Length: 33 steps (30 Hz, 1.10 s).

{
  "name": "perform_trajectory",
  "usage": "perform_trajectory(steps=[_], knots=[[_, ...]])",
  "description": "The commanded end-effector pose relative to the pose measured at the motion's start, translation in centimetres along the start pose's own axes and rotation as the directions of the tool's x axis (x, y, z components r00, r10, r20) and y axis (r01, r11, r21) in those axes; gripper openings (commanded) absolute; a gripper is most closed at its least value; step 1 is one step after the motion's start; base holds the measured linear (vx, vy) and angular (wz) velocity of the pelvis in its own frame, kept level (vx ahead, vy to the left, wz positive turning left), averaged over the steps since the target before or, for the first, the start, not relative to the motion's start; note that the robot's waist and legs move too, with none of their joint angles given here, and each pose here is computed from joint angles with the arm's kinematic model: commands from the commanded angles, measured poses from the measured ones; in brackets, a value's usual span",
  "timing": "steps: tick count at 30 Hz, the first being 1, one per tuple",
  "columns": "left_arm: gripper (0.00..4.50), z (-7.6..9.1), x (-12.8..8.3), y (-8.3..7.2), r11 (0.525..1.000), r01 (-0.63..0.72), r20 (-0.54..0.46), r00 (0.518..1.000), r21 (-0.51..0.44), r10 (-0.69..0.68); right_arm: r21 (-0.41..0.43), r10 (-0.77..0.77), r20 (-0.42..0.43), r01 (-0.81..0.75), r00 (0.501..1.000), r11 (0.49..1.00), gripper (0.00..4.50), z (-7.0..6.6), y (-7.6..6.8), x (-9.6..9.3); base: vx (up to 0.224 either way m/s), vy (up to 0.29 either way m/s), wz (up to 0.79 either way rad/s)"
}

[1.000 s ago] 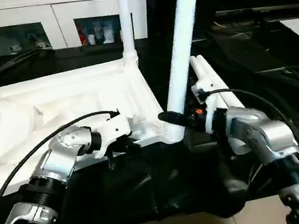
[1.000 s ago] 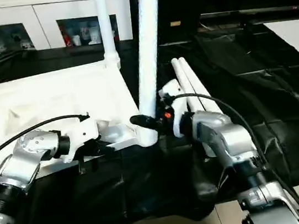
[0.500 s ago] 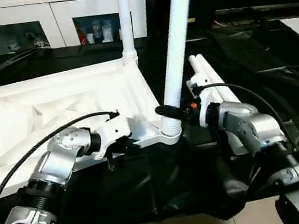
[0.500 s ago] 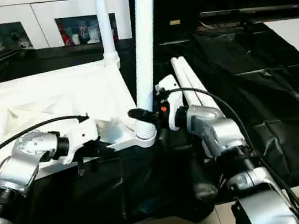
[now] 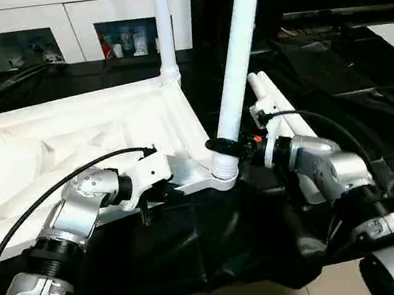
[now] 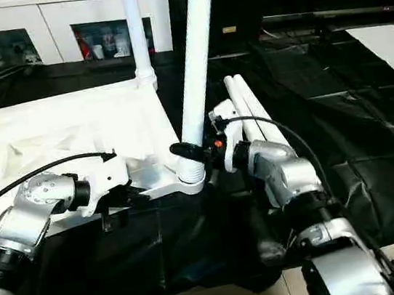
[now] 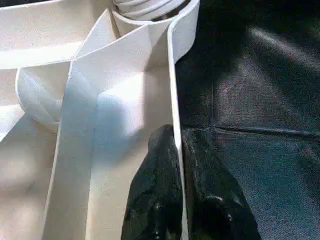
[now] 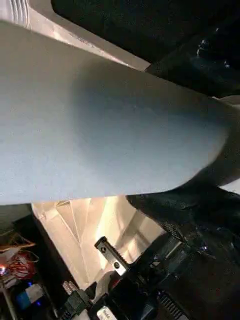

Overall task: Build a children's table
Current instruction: Insert table leg to table base

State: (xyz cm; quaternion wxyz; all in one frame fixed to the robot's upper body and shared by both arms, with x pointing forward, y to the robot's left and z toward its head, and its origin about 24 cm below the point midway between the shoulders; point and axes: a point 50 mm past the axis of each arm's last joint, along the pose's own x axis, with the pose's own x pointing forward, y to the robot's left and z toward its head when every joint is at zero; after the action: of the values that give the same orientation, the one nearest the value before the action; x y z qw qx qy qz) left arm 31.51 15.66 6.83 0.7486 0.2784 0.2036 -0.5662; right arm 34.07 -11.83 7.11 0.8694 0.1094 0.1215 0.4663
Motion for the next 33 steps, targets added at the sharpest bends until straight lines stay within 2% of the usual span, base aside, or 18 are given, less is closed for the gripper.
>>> perform_trajectory(steps=[1,8,9,13,15,18,22,26,33], knots=[[0.00,-0.1,0.8,-0.8,0.999,0.016,0.051,0.999,-0.032,-0.014,0.061,-0.101,-0.096,0.108,0.990,0.992,1.87,-3.1,-1.0,-1.3,0.000,0.000,0.00],[0.00,0.0,0.7,-0.7,0.999,-0.004,0.057,0.998,-0.035,0.006,0.101,-0.143,-0.001,0.142,0.990,0.985,1.87,-4.0,-0.9,-2.2,0.000,0.000,0.00],[0.00,0.0,0.7,-0.6,0.999,-0.007,0.058,0.998,-0.037,0.009,0.106,-0.157,0.023,0.153,0.987,0.982,1.87,-4.5,-0.8,-2.5,0.000,0.000,0.00],[0.00,0.0,0.8,-0.5,0.999,-0.008,0.058,0.998,-0.039,0.011,0.096,-0.163,0.031,0.159,0.986,0.983,1.87,-5.3,-0.4,-2.8,0.000,0.000,0.00],[0.00,0.0,0.8,-0.5,0.999,-0.011,0.058,0.998,-0.038,0.013,0.008,-0.146,-0.019,0.146,0.989,0.989,1.87,-6.0,0.2,-2.9,0.000,0.000,0.00],[0.00,0.1,0.8,-0.5,0.999,-0.015,0.058,0.998,-0.037,0.017,-0.046,-0.116,-0.048,0.114,0.992,0.992,1.87,-6.2,0.9,-2.7,0.000,0.000,0.00],[0.00,0.0,0.8,-0.5,0.999,-0.014,0.057,0.998,-0.038,0.016,-0.076,-0.083,-0.069,0.078,0.994,0.994,1.86,-6.2,1.4,-2.5,0.000,0.000,0.00],[0.00,-0.2,0.8,-0.6,1.000,-0.010,0.043,0.999,-0.025,0.011,-0.115,-0.057,-0.101,0.046,0.993,0.992,1.86,-5.7,1.3,-2.1,0.000,0.000,0.00],[0.00,-0.1,0.8,-0.7,1.000,0.002,0.040,0.999,-0.010,-0.002,-0.153,0.030,-0.206,-0.062,0.978,0.986,1.86,-4.7,0.9,-1.7,0.000,0.000,0.00]])
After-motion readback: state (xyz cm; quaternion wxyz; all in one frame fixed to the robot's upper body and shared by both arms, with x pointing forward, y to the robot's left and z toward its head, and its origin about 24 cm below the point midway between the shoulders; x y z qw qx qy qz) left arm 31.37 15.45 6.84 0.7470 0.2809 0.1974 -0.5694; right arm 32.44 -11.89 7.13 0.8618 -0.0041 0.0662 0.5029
